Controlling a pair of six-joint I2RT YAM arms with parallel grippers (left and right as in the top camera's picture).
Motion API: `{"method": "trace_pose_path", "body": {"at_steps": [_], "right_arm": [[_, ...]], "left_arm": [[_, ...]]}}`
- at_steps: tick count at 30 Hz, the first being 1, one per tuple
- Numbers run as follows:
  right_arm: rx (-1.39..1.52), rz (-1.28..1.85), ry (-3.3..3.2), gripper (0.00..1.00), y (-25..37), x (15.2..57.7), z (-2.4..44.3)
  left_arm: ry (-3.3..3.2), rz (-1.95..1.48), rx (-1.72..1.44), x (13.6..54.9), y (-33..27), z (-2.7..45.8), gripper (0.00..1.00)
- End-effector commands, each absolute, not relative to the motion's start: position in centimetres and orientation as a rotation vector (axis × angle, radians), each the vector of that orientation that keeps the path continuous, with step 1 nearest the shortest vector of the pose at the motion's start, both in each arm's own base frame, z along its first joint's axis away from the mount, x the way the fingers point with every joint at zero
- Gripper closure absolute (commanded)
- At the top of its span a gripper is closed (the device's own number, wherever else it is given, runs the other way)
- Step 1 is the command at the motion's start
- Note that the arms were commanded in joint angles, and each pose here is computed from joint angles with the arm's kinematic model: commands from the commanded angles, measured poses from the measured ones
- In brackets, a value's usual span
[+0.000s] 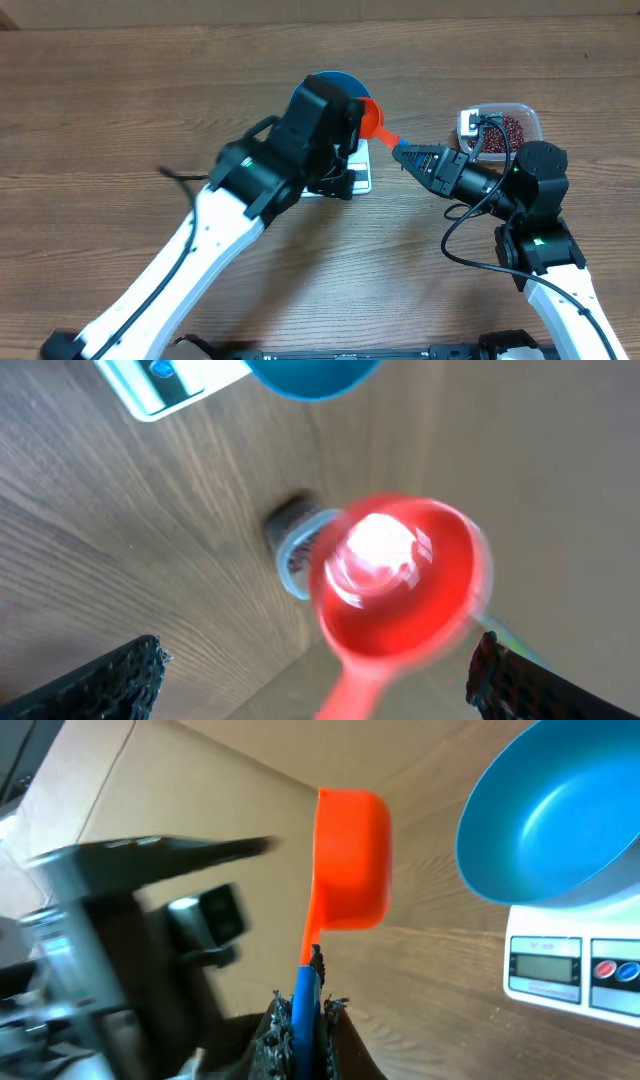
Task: Scoop item into bowl and weigh 150g on scale
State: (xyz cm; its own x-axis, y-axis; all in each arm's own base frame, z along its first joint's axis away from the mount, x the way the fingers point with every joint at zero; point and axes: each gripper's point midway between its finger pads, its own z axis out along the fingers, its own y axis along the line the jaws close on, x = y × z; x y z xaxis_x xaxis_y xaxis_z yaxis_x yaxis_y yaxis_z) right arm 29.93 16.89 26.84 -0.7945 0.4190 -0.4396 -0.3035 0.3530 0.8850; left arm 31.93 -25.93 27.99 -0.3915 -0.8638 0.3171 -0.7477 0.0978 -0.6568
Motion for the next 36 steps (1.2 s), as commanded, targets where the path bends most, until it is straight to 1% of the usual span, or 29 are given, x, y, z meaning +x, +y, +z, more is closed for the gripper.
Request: {"method": "trace_pose_path", "body": {"at_steps": [1, 7, 11, 15, 16, 17, 19, 20, 22, 23, 24, 25, 28, 29, 32, 36], "right_arm": [[0.051, 1.429, 1.946, 0.96, 16.7, 30.4, 28.1], [0.048, 1.385, 1.925, 0.96, 16.3, 31.0, 28.8], [0.041, 1.344, 1.923, 0.96, 16.1, 31.3, 29.9], [0.093, 1.216, 1.99, 0.96, 15.0, 31.9, 30.0], [0.109, 1.174, 2.013, 0.96, 14.6, 31.9, 30.0], [0.122, 1.138, 2.033, 0.96, 14.2, 31.9, 30.0], [0.164, 1.056, 2.073, 0.96, 13.3, 31.9, 30.2], [0.181, 1.012, 2.091, 0.96, 12.8, 31.9, 30.4], [0.218, 0.941, 2.118, 0.96, 11.9, 31.7, 30.7], [0.231, 0.906, 2.129, 0.96, 11.4, 31.6, 30.9], [0.261, 0.869, 2.142, 0.96, 10.9, 31.5, 31.0], [0.294, 0.824, 2.154, 0.96, 10.2, 31.4, 31.0], [0.361, 0.729, 2.177, 0.96, 8.8, 31.0, 31.2], [0.367, 0.712, 2.183, 0.96, 8.5, 30.9, 31.3], [0.377, 0.662, 2.209, 0.96, 7.9, 30.4, 31.1], [0.453, 0.528, 2.265, 0.96, 6.1, 29.7, 29.4]], "left_arm": [[2.151, -1.189, -1.444, 31.0, -23.7, 31.9, 0.0], [2.223, -1.095, -1.21, 29.1, -21.9, 32.9, 0.0], [2.314, -0.985, -1.018, 28.5, -21.4, 32.1, 0.0], [2.409, -0.868, -0.807, 27.7, -20.9, 31.0, 0.0], [2.434, -0.834, -0.758, 27.4, -20.7, 30.7, 0.02], [2.456, -0.803, -0.724, 27.1, -20.5, 30.4, 0.05], [2.494, -0.754, -0.671, 26.6, -20.1, 29.8, 0.15], [2.517, -0.722, -0.637, 26.3, -19.9, 29.4, 0.21], [2.549, -0.678, -0.574, 25.8, -19.5, 29.0, 0.42], [2.561, -0.659, -0.538, 25.7, -19.4, 28.8, 0.56], [2.57, -0.638, -0.489, 25.6, -19.3, 28.7, 0.65], [2.573, -0.62, -0.444, 25.6, -19.3, 28.6, 0.72], [2.568, -0.553, -0.324, 26.0, -18.9, 28.5, 0.89], [2.564, -0.529, -0.298, 26.1, -18.8, 28.4, 0.96], [2.543, -0.415, -0.169, 26.9, -18.1, 28.2, 0.96], [2.534, -0.259, 0.141, 27.6, -17.9, 27.4, 0.96]]}}
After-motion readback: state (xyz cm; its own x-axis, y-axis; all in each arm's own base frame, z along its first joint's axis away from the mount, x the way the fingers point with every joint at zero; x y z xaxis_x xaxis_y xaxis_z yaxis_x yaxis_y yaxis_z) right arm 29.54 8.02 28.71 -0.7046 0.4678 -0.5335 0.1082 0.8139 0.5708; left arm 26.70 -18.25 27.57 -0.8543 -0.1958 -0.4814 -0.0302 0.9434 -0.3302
